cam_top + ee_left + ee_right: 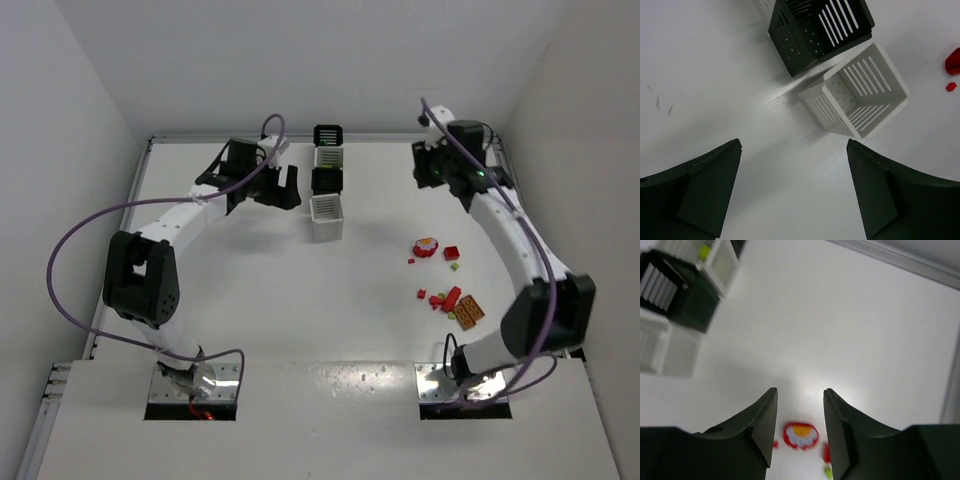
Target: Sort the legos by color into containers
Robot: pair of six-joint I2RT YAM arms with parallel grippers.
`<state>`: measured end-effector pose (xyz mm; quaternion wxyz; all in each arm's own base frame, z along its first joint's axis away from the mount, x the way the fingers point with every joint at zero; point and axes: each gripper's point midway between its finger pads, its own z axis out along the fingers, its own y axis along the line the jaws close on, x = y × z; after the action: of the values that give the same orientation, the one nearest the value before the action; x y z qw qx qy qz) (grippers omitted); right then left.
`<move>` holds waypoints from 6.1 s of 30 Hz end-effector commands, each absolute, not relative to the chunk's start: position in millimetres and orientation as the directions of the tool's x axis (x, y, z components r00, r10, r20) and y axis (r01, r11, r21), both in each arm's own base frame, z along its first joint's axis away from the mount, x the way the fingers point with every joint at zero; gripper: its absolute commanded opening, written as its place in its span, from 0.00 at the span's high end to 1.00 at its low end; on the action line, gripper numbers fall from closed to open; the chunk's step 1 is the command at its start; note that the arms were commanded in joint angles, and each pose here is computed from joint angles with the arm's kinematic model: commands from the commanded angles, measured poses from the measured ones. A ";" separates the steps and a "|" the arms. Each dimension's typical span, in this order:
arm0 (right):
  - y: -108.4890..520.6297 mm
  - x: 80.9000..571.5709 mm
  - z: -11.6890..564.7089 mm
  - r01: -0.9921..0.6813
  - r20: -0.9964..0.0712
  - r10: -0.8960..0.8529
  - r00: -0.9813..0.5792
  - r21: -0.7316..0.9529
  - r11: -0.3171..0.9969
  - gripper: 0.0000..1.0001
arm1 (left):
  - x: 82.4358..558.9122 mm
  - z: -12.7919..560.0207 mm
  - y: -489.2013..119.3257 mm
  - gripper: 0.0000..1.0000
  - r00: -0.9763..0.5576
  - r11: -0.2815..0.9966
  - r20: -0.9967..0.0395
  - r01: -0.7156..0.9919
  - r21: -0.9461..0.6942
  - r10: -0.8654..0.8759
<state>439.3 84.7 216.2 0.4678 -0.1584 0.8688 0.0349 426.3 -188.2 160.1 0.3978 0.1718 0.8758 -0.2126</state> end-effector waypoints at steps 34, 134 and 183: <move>-39.7 289.6 2.8 -0.449 -0.278 -0.444 -0.852 -0.047 0.892 0.55 | 422.3 175.5 -232.5 0.09 -0.580 0.810 -0.802 0.534 -0.244 0.142; 274.2 599.7 132.5 -0.579 -0.874 -0.218 -0.434 0.084 0.811 0.79 | 416.6 138.7 -151.2 0.33 -0.665 0.948 -0.744 0.273 -0.162 0.064; 81.5 402.4 184.6 -0.426 -0.707 -0.342 -0.619 -0.064 0.902 0.33 | 468.5 99.6 -263.7 0.76 -0.719 0.973 -0.685 0.051 -0.224 -0.120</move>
<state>428.0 86.7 178.1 0.3967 -0.1737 0.9002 0.0459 459.8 -261.9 87.2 0.3612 0.0025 0.9266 -0.1045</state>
